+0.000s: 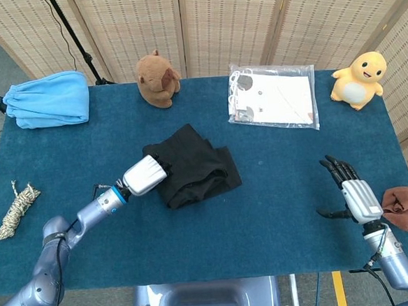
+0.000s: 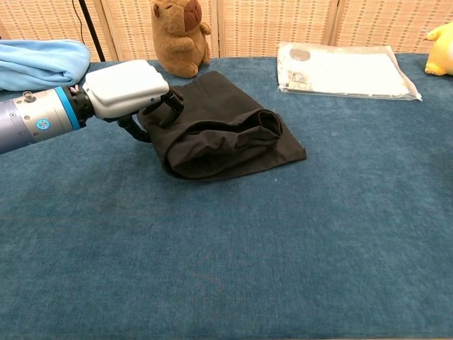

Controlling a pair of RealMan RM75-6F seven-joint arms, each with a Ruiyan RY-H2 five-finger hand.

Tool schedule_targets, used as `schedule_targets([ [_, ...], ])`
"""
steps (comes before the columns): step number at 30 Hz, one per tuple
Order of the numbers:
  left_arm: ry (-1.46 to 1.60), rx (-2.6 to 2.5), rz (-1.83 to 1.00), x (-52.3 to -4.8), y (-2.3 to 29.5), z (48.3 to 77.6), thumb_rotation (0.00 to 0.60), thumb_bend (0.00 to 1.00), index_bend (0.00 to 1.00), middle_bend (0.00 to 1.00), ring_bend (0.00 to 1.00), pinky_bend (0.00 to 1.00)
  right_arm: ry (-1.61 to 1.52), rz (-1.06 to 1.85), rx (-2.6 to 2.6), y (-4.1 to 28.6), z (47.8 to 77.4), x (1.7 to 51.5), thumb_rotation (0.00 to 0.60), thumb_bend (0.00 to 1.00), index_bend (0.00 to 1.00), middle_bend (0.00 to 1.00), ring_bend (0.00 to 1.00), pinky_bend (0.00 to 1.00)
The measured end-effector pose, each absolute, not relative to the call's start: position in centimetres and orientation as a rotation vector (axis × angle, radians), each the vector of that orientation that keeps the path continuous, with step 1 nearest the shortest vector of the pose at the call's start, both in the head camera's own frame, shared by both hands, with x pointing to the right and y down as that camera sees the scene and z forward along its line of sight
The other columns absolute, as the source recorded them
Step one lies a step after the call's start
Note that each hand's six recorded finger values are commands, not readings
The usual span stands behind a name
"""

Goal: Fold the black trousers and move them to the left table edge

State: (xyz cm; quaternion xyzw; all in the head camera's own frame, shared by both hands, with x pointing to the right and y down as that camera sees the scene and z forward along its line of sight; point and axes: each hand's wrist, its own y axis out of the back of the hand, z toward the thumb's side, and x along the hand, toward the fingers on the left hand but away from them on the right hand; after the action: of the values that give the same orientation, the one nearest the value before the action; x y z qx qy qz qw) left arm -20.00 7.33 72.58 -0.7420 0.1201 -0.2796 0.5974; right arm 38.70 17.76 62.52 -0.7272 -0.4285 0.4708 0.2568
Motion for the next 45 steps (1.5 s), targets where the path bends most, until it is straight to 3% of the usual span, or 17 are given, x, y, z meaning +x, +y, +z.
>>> schedule_targets([
  [10,0.273,-1.726,-0.659,-22.5,7.7,72.2,0.6,1.0,0.78,0.6,0.73,0.65,-1.147,1.278,-1.987,17.9,62.8,38.4,0.6,0.0,0.0,0.0,0.0,0.0],
  [22,0.316,-1.715,-0.738,-32.5,9.2,69.6,0.6,1.0,0.79,0.62,0.74,0.65,-1.106,1.286,-2.01,18.5,63.4,37.5,0.6,0.0,0.0,0.0,0.0,0.0],
  [35,0.431,-1.684,-0.945,-46.1,16.2,64.8,0.6,1.0,0.79,0.62,0.74,0.65,-1.028,1.341,-2.052,19.0,65.6,36.7,0.6,0.0,0.0,0.0,0.0,0.0],
  [45,0.383,-1.699,-1.038,-49.6,19.9,63.8,0.6,0.97,0.78,0.6,0.72,0.65,-1.01,1.341,-2.057,19.2,65.8,36.3,0.6,0.0,0.0,0.0,0.0,0.0],
])
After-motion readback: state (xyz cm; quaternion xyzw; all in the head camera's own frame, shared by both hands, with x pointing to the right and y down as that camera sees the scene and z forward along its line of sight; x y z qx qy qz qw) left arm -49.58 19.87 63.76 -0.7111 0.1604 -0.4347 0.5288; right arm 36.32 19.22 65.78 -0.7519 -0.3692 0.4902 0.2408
